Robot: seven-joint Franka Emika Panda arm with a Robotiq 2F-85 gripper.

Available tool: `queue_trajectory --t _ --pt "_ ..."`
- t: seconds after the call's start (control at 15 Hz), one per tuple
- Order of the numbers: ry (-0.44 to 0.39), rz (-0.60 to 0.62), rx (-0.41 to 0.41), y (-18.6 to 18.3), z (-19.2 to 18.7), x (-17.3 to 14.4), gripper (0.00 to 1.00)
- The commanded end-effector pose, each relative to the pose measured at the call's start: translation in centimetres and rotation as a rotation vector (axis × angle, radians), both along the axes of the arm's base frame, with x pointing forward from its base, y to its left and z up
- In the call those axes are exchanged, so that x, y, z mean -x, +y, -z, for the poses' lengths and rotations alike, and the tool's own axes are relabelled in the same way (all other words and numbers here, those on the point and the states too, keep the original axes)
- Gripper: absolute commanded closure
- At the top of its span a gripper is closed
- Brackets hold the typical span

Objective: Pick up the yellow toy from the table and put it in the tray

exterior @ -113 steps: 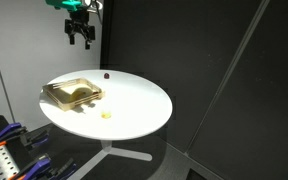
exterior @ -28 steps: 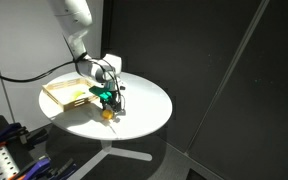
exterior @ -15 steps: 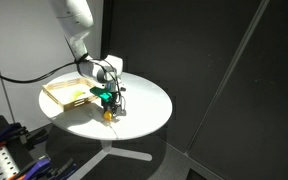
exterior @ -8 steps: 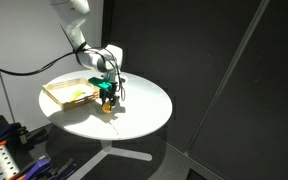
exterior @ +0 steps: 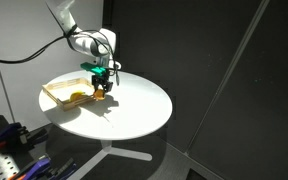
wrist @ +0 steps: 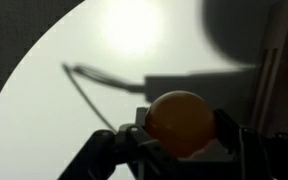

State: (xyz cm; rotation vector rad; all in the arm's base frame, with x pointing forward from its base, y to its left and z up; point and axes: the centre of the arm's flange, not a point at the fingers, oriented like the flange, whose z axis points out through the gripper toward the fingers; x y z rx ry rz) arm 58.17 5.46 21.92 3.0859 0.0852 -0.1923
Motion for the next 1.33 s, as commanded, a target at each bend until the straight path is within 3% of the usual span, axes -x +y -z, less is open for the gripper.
queue_trajectory --t 0.0,0.6,1.07,1.13,1.27 --pt "0.009 -0.057 -0.018 2.8 -1.8 1.8 0.57" --pt "-0.025 -0.162 -0.024 10.1 -1.2 3.5 0.57" --pt "-0.100 -0.186 -0.049 11.6 -1.3 3.6 0.57" --pt "-0.078 -0.192 -0.056 11.8 -0.7 3.0 0.32" --pt "-0.080 -0.192 -0.056 11.8 -0.7 3.0 0.32"
